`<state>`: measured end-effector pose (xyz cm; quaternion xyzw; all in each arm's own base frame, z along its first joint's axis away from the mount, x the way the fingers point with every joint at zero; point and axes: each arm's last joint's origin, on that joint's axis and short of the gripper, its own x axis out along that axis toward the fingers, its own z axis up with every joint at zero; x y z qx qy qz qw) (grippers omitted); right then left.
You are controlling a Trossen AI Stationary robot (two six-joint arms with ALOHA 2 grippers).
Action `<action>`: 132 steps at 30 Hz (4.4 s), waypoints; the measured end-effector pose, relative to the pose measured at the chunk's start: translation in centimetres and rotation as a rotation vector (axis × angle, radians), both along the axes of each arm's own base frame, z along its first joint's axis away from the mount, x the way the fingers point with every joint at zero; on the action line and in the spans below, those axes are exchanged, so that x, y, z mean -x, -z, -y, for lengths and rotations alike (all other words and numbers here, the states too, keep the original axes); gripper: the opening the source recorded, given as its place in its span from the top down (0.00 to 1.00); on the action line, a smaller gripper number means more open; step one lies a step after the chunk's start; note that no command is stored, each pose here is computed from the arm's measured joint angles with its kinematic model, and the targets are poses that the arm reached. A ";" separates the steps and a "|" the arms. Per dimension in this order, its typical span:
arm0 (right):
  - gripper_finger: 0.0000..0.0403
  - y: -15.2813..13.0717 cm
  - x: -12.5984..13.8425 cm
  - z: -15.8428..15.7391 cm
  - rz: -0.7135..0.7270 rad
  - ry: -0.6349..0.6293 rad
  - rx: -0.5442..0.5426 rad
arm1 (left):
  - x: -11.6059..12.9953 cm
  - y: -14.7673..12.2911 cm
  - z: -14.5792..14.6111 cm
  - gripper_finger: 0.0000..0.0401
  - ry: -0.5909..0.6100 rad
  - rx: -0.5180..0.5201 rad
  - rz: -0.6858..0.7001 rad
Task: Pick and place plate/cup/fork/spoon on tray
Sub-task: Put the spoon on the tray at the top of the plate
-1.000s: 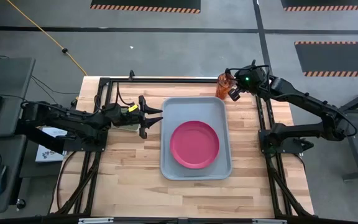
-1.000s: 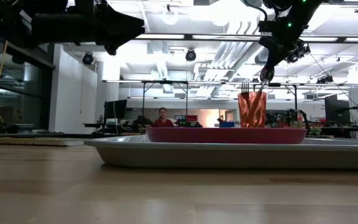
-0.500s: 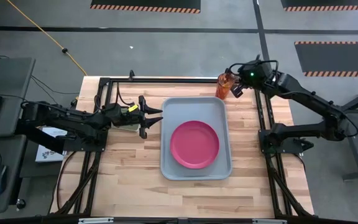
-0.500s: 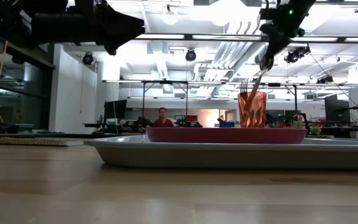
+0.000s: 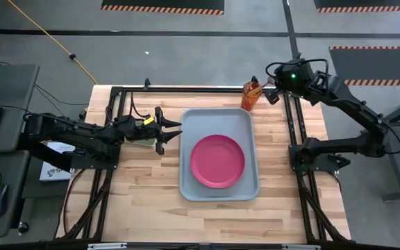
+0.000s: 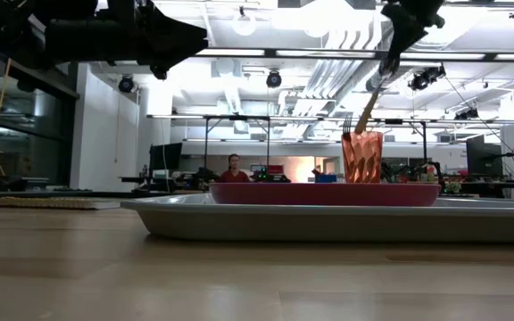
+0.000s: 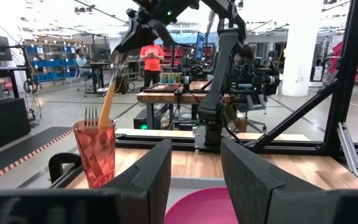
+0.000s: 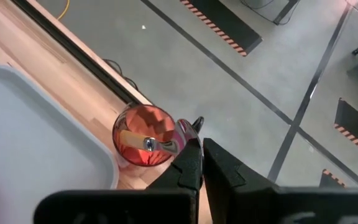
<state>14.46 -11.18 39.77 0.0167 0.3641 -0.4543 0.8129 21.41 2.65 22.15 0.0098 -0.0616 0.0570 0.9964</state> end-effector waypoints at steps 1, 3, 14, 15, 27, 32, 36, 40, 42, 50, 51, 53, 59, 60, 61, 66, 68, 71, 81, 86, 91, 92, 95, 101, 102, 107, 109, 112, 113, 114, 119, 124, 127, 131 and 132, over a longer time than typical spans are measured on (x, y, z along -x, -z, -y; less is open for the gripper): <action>1.00 -0.3 0.1 -0.1 0.002 0.000 0.001 | 0.0 0.0 0.0 0.67 0.000 0.000 0.000; 1.00 -1.0 0.5 -0.4 -0.002 0.000 -0.002 | 0.0 0.0 0.0 0.67 0.000 0.000 0.000; 1.00 -3.5 2.3 -2.4 0.126 -0.098 -0.196 | 0.0 0.0 0.0 0.67 0.000 0.001 -0.002; 1.00 -3.3 2.3 -2.6 0.147 -0.124 -0.230 | 0.0 0.0 0.0 0.67 0.000 0.001 -0.002; 1.00 7.3 0.9 -5.5 0.329 -0.284 -0.364 | 0.0 0.0 0.0 0.67 0.003 0.026 0.001; 1.00 14.1 -0.8 -5.4 0.613 -0.254 -0.245 | 0.0 0.0 0.0 0.67 0.003 0.026 0.001; 1.00 19.9 -1.5 -5.0 0.815 -0.191 -0.221 | 0.0 0.0 0.0 0.67 0.004 0.026 0.000; 1.00 23.6 -1.1 -4.8 0.903 -0.065 -0.201 | 0.0 0.0 0.0 0.67 0.003 0.026 0.001; 1.00 24.4 -1.3 -4.8 0.908 -0.043 -0.222 | 0.0 0.0 0.0 0.67 0.003 0.026 0.001; 1.00 24.9 -4.7 -4.6 0.824 -0.013 -0.238 | 0.0 0.0 0.0 0.67 0.003 0.019 0.002; 1.00 25.1 -5.1 -4.5 0.815 0.000 -0.226 | 0.0 0.0 0.0 0.67 0.004 0.026 0.003; 1.00 25.2 -5.9 -4.3 0.808 0.010 -0.209 | 0.0 0.0 0.0 0.67 0.005 0.032 0.003; 1.00 26.4 -7.7 -3.3 0.783 0.039 -0.219 | 0.0 0.0 0.0 0.67 0.007 0.039 0.002; 1.00 26.6 -8.0 -3.1 0.777 0.043 -0.223 | 0.0 0.0 0.0 0.67 0.007 0.046 0.003; 1.00 26.8 -8.2 -3.0 0.769 0.049 -0.227 | 0.0 0.0 0.0 0.67 0.009 0.054 0.004; 1.00 27.5 -9.2 -2.4 0.780 0.064 -0.241 | 0.0 0.0 0.0 0.67 0.008 0.055 0.004; 1.00 27.9 -9.4 -2.3 0.765 0.069 -0.245 | 0.0 0.0 0.0 0.67 0.009 0.059 0.004; 1.00 28.6 -9.4 -2.3 0.756 0.097 -0.261 | 0.0 0.1 0.0 0.67 0.009 0.061 0.001; 0.95 29.3 -9.0 -1.4 0.731 0.145 -0.269 | 0.0 0.1 0.0 0.67 0.009 0.063 -0.008; 0.90 29.8 -8.6 -1.1 0.687 0.175 -0.280 | 0.0 0.1 0.0 0.67 0.008 0.062 -0.008; 0.85 29.9 -8.5 -1.1 0.671 0.182 -0.272 | 0.0 0.1 0.0 0.67 0.008 0.062 -0.008; 0.84 29.9 -8.4 -1.0 0.670 0.184 -0.271 | 0.0 0.1 0.0 0.67 0.008 0.062 -0.008; 0.82 29.9 -8.3 -0.8 0.671 0.192 -0.267 | 0.0 0.1 0.0 0.67 0.008 0.062 -0.008; 0.81 28.7 -8.3 -0.2 0.662 0.078 -0.239 | 0.0 0.2 0.0 0.67 0.008 0.063 -0.010; 0.81 28.3 -8.2 -0.2 0.659 0.052 -0.242 | 0.0 0.2 0.0 0.67 0.008 0.063 -0.010; 0.85 26.7 -7.4 -0.6 0.592 -0.034 -0.251 | 0.0 0.2 0.0 0.67 0.008 0.063 -0.017; 0.90 26.5 -6.9 -1.0 0.523 -0.055 -0.282 | 0.0 0.2 0.0 0.67 0.008 0.064 -0.019; 0.98 27.0 -6.2 -1.5 0.418 -0.079 -0.351 | 0.0 0.2 0.0 0.67 0.008 0.065 -0.019; 0.98 27.2 -6.1 -1.5 0.399 -0.080 -0.366 | 0.0 0.2 0.0 0.67 0.008 0.064 -0.019; 0.98 27.4 -6.1 -1.6 0.390 -0.084 -0.382 | 0.0 0.2 0.0 0.67 0.008 0.064 -0.019; 0.99 28.4 -6.7 -1.4 0.399 -0.121 -0.416 | 0.0 0.2 0.0 0.67 0.006 0.064 -0.018; 1.00 29.2 -7.3 -1.2 0.421 -0.136 -0.399 | 0.0 0.2 -0.1 0.67 -0.017 0.065 -0.017; 1.00 29.5 -7.5 -1.1 0.414 -0.129 -0.397 | 0.0 0.2 -0.1 0.67 -0.019 0.065 -0.017; 1.00 29.3 -8.3 -0.6 0.416 -0.125 -0.373 | 0.0 0.2 -0.1 0.67 -0.019 0.065 -0.017; 1.00 29.1 -8.5 -0.5 0.421 -0.127 -0.369 | 0.0 0.2 -0.1 0.67 -0.019 0.065 -0.018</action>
